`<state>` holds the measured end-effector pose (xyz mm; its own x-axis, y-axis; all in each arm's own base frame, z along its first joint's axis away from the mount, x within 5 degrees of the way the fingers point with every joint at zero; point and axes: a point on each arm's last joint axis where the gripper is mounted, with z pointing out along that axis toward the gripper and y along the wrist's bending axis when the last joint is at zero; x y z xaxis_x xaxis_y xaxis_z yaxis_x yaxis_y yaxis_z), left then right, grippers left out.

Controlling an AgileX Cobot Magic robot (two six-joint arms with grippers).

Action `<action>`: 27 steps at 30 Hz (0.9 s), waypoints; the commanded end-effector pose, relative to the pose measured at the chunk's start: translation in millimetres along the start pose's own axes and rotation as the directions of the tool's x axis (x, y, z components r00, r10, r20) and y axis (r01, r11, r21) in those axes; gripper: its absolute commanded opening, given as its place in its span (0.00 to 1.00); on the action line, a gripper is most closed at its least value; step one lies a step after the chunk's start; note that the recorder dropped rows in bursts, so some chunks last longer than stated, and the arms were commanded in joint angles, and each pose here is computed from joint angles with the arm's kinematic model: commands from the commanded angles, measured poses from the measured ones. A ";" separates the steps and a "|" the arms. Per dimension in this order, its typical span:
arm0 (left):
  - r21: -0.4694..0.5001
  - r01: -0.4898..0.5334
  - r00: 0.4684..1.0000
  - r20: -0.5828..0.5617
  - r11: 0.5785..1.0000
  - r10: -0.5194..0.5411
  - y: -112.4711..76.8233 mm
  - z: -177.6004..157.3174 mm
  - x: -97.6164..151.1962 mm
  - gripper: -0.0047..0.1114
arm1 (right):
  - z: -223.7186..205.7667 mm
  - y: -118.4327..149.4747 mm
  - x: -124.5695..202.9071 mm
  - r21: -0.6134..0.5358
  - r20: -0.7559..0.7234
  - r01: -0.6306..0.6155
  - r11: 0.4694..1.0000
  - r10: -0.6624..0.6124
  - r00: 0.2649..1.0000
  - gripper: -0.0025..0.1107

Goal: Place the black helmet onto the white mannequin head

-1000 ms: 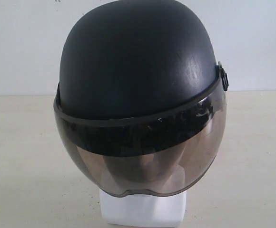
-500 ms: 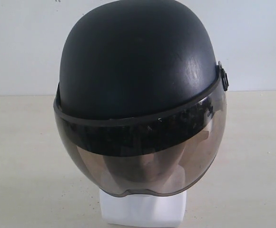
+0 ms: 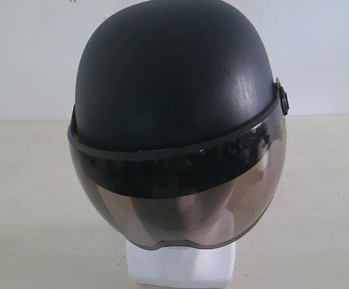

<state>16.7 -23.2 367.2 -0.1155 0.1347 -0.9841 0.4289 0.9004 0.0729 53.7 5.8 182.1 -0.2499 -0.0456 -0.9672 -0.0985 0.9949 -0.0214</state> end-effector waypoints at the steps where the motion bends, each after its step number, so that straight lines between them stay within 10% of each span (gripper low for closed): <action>1: -0.002 0.013 1.000 0.004 1.000 -0.013 -0.1 -0.7 0.8 0.08 | -0.5 -1.0 -0.7 0.018 0.008 -0.079 0.997 0.079 0.997 0.02; 27: -0.051 -0.005 0.999 0.041 0.999 0.007 0.8 -5.2 0.0 0.08 | -0.5 -1.0 -0.9 0.018 0.011 -0.092 0.996 0.092 0.996 0.02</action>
<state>15.4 -22.8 367.3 -0.1098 0.1344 -0.9848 0.4249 0.9021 0.0758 53.7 5.3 182.1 -0.2565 0.0367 -0.9658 -0.0677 0.9961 0.0558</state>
